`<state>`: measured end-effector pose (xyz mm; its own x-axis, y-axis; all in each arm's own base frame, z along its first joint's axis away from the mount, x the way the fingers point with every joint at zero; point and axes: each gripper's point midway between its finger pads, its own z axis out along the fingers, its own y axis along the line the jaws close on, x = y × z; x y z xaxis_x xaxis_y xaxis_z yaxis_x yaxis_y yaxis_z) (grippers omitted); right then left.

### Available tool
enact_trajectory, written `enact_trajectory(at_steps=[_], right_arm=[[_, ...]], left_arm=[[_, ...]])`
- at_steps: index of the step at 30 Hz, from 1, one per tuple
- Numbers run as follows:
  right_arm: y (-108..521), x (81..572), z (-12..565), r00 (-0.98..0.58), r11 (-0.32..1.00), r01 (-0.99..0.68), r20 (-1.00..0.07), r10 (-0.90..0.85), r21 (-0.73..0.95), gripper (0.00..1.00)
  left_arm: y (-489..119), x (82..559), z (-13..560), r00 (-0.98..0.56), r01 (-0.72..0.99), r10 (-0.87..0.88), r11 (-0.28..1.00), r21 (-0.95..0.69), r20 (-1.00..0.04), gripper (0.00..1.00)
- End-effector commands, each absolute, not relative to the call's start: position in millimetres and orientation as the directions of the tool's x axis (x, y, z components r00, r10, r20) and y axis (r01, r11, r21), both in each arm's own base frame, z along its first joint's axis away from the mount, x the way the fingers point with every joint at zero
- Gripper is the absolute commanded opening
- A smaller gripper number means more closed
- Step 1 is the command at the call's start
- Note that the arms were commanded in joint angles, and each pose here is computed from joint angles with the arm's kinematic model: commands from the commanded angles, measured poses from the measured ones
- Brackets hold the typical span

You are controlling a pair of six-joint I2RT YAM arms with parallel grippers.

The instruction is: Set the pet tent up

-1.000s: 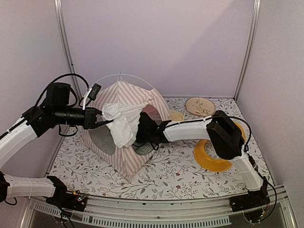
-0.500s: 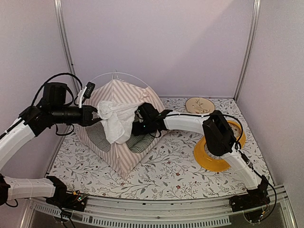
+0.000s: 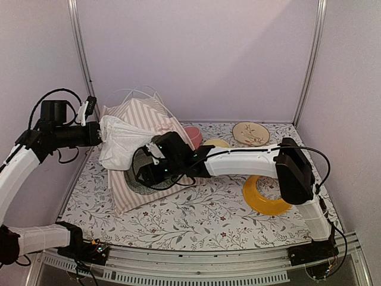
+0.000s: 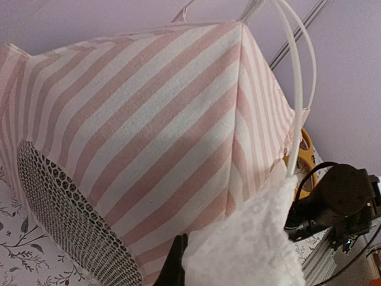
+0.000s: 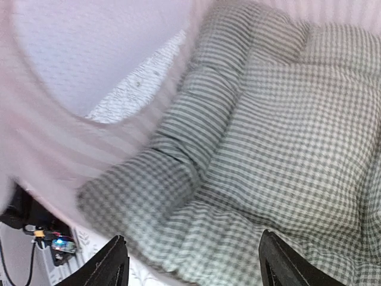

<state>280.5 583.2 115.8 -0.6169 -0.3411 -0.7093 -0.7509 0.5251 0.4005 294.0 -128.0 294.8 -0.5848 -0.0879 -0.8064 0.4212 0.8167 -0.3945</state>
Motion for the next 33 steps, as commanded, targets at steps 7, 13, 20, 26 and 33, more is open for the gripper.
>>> enact_trajectory(at_steps=[7,13,20,26,33], right_arm=[[586.8,240.3,214.9,-0.471,0.321,-0.86,-0.859,-0.201,0.397,0.76],[567.0,212.0,217.5,-0.472,0.297,-0.866,-0.854,-0.218,0.403,0.75],[523.0,198.8,204.4,-0.523,0.361,-0.829,-0.82,-0.232,0.426,0.75],[492.9,198.8,202.7,-0.556,0.437,-0.788,-0.805,-0.205,0.433,0.76],[466.7,211.2,208.2,-0.563,0.522,-0.747,-0.809,-0.166,0.412,0.76]], left_arm=[[-128.8,299.4,287.0,-0.612,0.425,-0.122,0.782,-0.455,-0.781,0.0],[-136.2,290.6,301.4,-0.586,0.484,-0.113,0.746,-0.458,-0.802,0.0],[-137.8,269.3,335.1,-0.491,0.559,-0.105,0.723,-0.405,-0.865,0.06],[-145.3,249.6,348.8,-0.43,0.636,-0.072,0.684,-0.358,-0.9,0.04],[-189.7,213.4,344.8,-0.433,0.785,0.023,0.5,-0.364,-0.901,0.0]])
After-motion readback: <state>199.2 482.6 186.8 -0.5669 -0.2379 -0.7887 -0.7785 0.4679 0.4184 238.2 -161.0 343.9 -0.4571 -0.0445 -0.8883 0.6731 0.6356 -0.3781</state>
